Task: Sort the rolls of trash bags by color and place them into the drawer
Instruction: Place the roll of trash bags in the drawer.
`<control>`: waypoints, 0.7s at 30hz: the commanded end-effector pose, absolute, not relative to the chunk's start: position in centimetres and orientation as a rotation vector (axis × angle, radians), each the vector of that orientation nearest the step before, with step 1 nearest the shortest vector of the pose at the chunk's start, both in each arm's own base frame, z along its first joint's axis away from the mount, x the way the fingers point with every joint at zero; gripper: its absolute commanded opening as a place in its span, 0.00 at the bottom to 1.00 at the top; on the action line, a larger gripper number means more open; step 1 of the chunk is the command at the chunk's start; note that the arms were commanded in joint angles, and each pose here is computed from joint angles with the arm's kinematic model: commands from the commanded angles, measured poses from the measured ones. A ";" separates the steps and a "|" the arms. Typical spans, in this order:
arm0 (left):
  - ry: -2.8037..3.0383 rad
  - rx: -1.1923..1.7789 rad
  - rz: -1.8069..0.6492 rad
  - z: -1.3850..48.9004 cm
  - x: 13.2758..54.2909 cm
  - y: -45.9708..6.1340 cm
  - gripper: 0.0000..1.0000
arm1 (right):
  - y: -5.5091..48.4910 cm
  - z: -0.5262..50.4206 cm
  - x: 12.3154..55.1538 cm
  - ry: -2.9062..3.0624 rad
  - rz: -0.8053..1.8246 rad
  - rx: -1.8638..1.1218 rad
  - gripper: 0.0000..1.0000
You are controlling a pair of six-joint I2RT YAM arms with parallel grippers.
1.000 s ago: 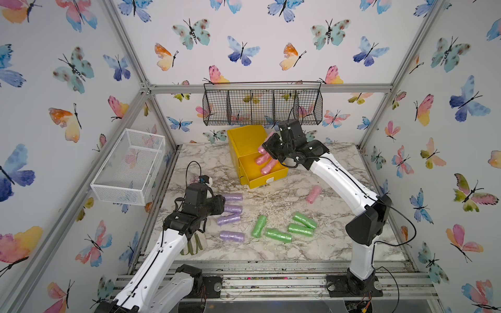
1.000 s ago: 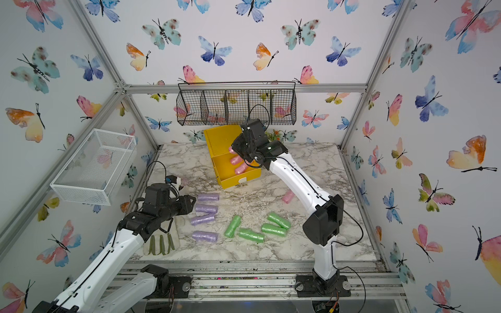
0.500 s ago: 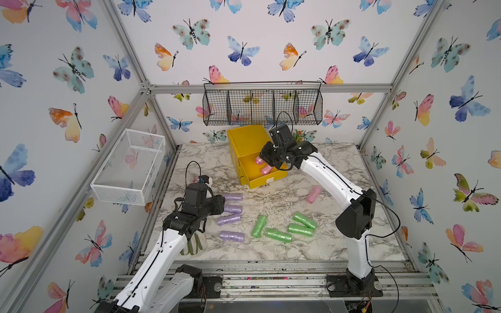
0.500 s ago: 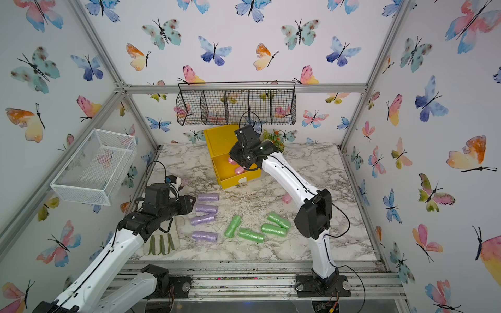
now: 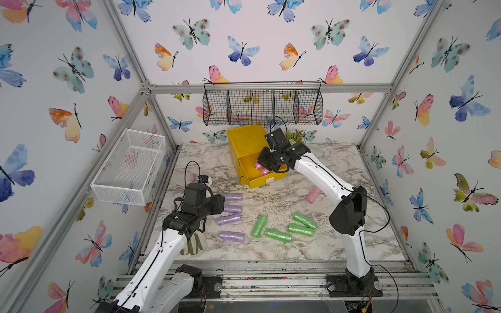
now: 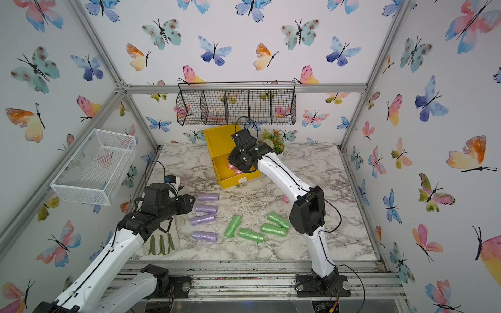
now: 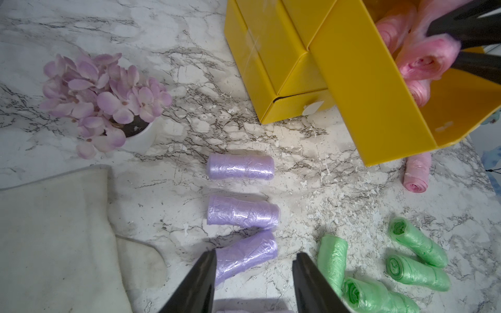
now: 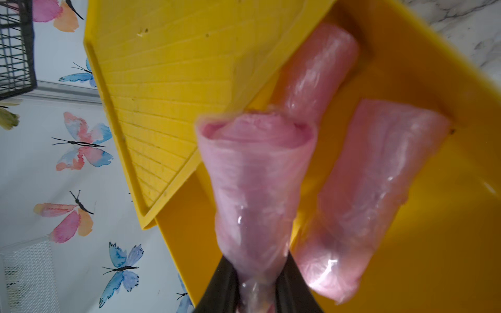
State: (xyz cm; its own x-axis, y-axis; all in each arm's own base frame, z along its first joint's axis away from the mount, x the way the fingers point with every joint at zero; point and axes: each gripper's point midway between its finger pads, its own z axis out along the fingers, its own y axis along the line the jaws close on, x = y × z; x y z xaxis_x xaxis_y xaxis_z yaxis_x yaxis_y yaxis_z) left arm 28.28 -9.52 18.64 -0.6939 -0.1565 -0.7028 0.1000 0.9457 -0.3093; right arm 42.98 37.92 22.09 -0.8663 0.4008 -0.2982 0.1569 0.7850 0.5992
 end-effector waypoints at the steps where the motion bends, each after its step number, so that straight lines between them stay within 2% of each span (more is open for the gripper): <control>1: 2.297 -0.027 -0.427 18.6 28.3 -9.6 0.51 | 37.6 21.8 42.9 2.580 0.752 0.390 0.24; 21: 2.290 -0.033 -0.437 18.8 28.4 -9.5 0.51 | 35.9 21.5 42.4 2.557 0.700 0.479 0.27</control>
